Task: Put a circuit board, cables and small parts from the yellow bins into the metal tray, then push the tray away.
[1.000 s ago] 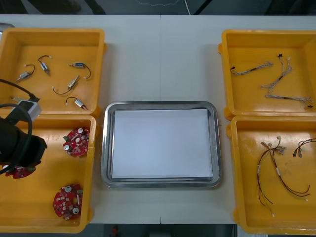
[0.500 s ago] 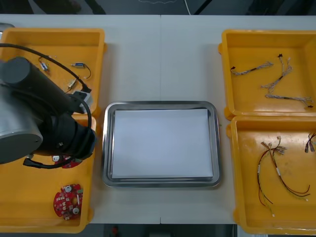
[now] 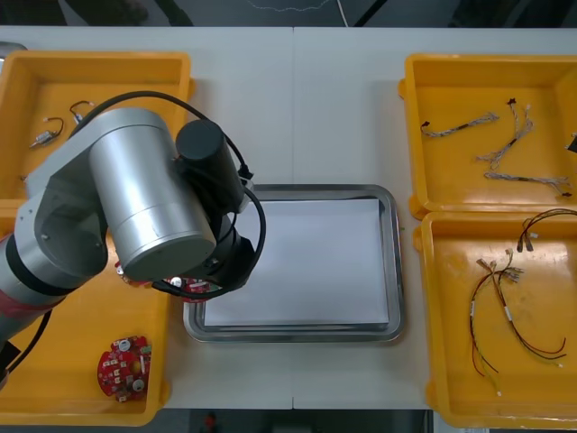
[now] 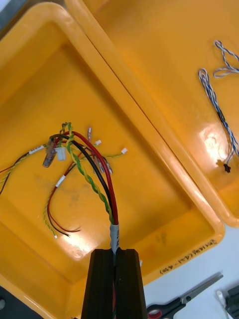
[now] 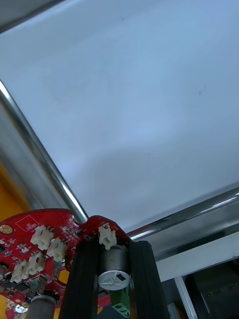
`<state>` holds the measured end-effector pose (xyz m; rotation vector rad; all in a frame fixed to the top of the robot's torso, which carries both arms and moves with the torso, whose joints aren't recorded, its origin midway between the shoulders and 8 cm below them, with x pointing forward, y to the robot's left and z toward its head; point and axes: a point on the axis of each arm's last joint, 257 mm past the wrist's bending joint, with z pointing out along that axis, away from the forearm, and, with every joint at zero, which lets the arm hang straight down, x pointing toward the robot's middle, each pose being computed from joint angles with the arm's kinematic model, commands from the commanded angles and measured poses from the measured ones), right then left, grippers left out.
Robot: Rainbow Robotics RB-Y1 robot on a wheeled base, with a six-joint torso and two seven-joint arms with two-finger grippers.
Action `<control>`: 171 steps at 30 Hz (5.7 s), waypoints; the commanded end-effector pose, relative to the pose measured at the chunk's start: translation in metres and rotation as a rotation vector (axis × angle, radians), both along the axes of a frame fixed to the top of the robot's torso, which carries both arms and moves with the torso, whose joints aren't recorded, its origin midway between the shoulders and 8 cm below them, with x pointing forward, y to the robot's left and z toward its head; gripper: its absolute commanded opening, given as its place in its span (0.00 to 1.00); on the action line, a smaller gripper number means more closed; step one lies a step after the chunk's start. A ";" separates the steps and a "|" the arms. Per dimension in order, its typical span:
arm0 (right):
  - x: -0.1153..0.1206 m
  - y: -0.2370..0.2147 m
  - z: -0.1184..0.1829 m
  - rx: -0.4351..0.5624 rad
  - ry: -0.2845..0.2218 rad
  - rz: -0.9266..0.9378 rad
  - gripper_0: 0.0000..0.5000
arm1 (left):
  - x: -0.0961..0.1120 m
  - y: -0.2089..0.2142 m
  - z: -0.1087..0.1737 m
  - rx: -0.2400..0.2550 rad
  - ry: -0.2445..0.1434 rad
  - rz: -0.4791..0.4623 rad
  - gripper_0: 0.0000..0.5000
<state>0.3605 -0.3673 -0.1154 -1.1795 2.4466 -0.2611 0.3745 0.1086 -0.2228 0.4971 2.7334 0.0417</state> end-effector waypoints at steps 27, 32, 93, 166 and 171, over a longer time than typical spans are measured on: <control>0.012 0.043 0.008 0.002 -0.017 0.101 0.00 | 0.021 -0.059 -0.060 -0.075 -0.020 0.111 0.02; 0.014 0.045 0.006 0.011 -0.026 0.095 0.00 | 0.023 -0.059 -0.058 -0.085 -0.026 0.128 0.97; 0.027 0.306 -0.029 -0.211 -0.062 0.701 0.00 | 0.138 0.263 0.132 -0.090 -0.240 0.790 1.00; 0.031 0.331 -0.150 -0.163 -0.003 0.631 1.00 | 0.198 0.376 0.029 -0.265 -0.233 0.982 0.73; 0.036 0.337 -0.126 -0.132 0.005 0.580 1.00 | 0.198 0.371 0.025 -0.267 -0.223 0.977 0.00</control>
